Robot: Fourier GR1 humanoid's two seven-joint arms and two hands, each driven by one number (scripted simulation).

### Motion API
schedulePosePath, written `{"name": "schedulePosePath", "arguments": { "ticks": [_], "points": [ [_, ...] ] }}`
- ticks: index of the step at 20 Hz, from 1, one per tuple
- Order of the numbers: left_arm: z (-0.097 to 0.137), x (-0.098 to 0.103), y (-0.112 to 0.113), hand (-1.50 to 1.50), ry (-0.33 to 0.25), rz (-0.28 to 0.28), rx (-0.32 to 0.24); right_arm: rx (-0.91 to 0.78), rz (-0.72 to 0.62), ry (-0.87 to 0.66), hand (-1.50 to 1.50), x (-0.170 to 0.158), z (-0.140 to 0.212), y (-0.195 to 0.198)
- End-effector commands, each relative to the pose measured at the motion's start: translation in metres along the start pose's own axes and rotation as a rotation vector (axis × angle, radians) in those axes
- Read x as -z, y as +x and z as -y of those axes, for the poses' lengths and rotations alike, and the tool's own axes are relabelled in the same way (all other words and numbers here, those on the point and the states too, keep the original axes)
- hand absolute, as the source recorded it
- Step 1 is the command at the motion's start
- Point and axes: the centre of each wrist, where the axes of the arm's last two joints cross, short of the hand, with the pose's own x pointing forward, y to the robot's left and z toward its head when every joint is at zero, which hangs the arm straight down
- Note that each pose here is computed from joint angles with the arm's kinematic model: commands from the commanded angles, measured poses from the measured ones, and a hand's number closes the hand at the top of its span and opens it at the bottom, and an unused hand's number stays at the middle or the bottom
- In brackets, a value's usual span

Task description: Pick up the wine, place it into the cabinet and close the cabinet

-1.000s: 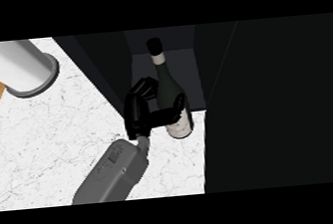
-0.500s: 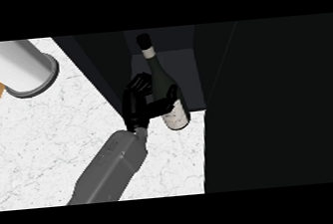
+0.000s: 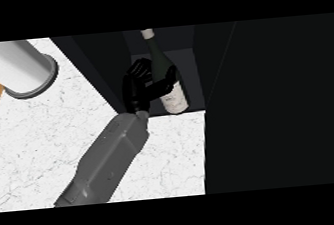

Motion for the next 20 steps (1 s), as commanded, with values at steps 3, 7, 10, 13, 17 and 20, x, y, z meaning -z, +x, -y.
{"name": "schedulePosePath", "arguments": {
  "ticks": [3, 7, 10, 13, 17, 20],
  "points": [
    [0.016, 0.023, 0.022, 1.50, 0.009, -0.013, 0.002, 0.070, 0.078, 0.031, -1.50, -0.023, -0.002, 0.036],
    [0.020, 0.033, 0.029, 1.50, 0.020, 0.014, 0.012, 0.062, 0.077, 0.059, -1.50, -0.025, 0.002, 0.036],
    [0.015, 0.047, 0.035, 1.50, 0.062, 0.058, 0.106, 0.084, 0.096, 0.038, -1.50, -0.012, -0.002, 0.021],
    [0.003, 0.059, 0.042, 1.50, 0.107, 0.090, 0.156, 0.060, 0.096, 0.040, -1.50, -0.015, 0.001, 0.026],
    [-0.002, 0.067, 0.048, -1.50, 0.169, 0.121, 0.338, 0.078, 0.071, 0.044, -1.50, -0.020, -0.004, 0.025],
    [-0.007, 0.072, 0.050, -1.50, 0.194, 0.128, 0.394, 0.086, 0.079, 0.038, -1.50, -0.016, 0.000, 0.018]
  ]
}}
